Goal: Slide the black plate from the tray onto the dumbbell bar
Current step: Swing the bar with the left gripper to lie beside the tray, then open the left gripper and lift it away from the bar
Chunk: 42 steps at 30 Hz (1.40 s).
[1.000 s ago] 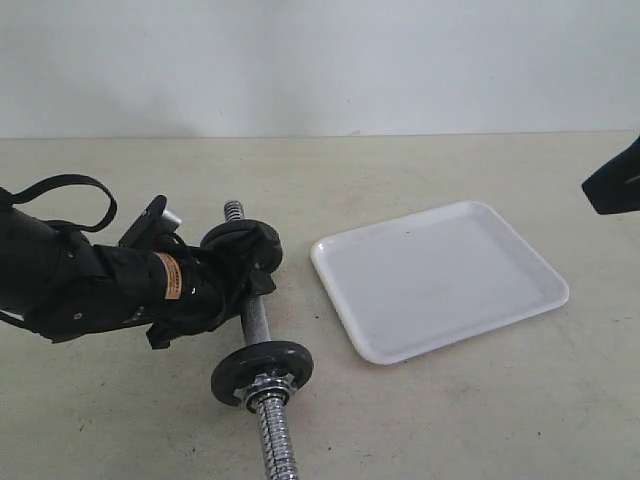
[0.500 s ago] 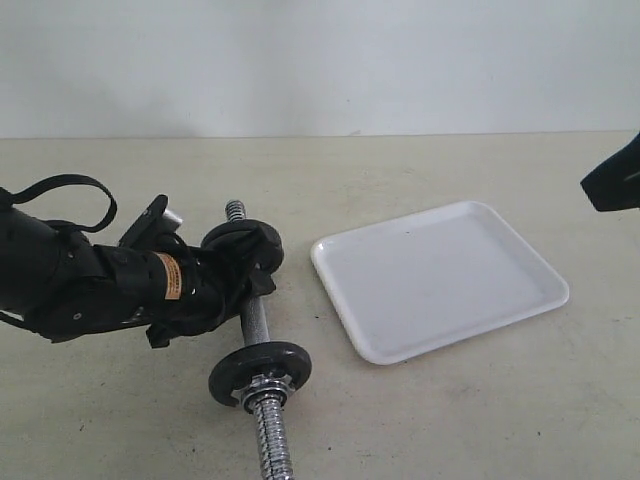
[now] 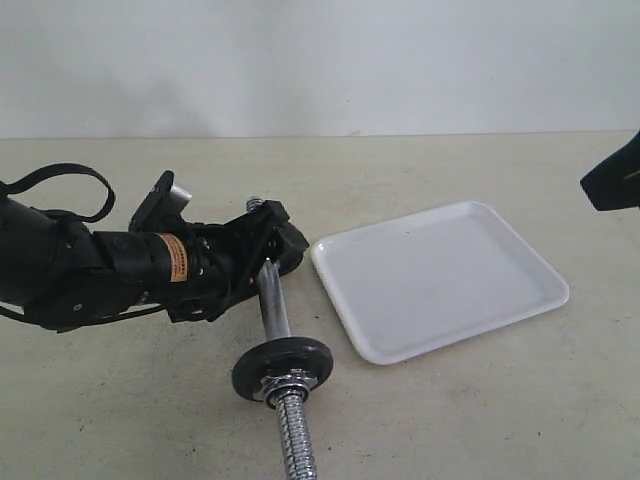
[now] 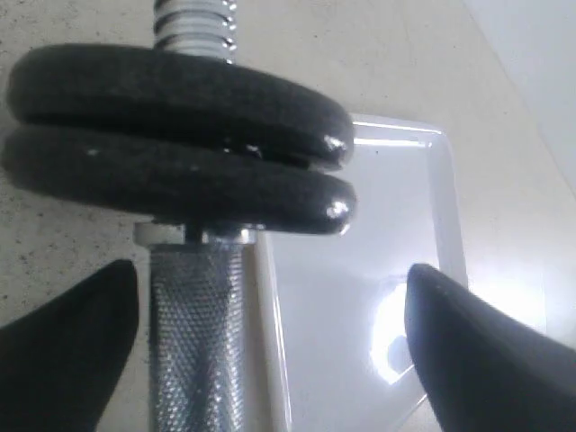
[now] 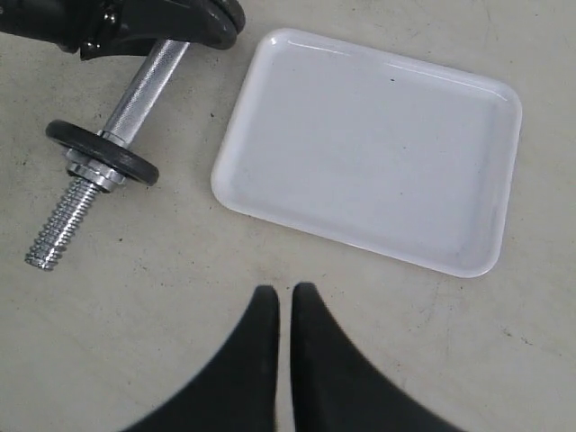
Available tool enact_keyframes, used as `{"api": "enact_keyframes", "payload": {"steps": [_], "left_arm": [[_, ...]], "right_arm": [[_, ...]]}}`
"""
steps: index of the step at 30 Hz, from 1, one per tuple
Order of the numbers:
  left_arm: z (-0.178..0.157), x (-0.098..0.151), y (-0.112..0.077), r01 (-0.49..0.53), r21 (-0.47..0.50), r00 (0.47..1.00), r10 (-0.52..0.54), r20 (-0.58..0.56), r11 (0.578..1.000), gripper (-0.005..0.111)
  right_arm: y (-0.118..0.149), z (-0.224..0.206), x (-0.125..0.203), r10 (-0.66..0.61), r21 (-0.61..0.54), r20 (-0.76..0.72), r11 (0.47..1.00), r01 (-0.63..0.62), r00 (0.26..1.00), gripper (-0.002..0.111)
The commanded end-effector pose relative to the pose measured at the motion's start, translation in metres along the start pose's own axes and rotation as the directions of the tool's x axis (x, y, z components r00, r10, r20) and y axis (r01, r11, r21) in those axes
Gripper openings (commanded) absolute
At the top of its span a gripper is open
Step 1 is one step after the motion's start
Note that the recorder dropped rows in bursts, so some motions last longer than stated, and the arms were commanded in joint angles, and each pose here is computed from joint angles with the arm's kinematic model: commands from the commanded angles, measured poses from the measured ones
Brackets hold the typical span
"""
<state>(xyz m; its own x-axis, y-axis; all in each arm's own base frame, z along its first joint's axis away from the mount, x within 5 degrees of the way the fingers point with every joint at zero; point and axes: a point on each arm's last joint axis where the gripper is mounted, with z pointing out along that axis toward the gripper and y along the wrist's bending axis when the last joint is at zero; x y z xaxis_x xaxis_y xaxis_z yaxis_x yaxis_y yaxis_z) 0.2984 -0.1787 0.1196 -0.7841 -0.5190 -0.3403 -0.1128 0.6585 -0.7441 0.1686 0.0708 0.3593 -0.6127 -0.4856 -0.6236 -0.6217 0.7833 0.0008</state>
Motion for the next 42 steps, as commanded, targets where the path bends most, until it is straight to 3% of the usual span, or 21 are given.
{"api": "enact_keyframes", "payload": {"steps": [1,32,35,37,40,42], "left_arm": [[-0.001,0.001,-0.006,-0.004,0.024,1.0,0.004,0.004,1.0,0.075],[-0.001,0.001,-0.002,0.009,-0.011,1.0,-0.009,-0.001,1.0,0.072],[-0.001,0.001,-0.002,0.022,-0.017,1.0,-0.022,-0.002,1.0,0.059],[-0.002,0.001,-0.006,-0.014,0.019,1.0,0.014,0.0,1.0,0.041],[-0.006,0.002,-0.023,-0.141,0.173,0.99,0.144,-0.006,0.975,0.008],[-0.015,0.001,-0.04,-0.214,0.308,0.976,0.215,0.03,0.927,0.004]], "right_arm": [[0.001,-0.002,0.0,0.003,-0.002,0.017,1.0,-0.003,1.0,0.0],[0.003,-0.002,-0.001,0.014,-0.02,0.023,1.0,-0.014,1.0,0.0],[0.004,-0.002,0.0,0.021,-0.033,0.022,0.999,-0.02,1.0,0.0],[0.006,-0.002,-0.001,0.033,-0.053,0.029,0.998,-0.031,0.999,0.0],[0.008,-0.002,-0.002,0.05,-0.082,0.039,0.996,-0.047,0.998,0.0],[0.009,-0.003,-0.003,0.054,-0.095,0.045,0.994,-0.049,0.998,0.0]]}}
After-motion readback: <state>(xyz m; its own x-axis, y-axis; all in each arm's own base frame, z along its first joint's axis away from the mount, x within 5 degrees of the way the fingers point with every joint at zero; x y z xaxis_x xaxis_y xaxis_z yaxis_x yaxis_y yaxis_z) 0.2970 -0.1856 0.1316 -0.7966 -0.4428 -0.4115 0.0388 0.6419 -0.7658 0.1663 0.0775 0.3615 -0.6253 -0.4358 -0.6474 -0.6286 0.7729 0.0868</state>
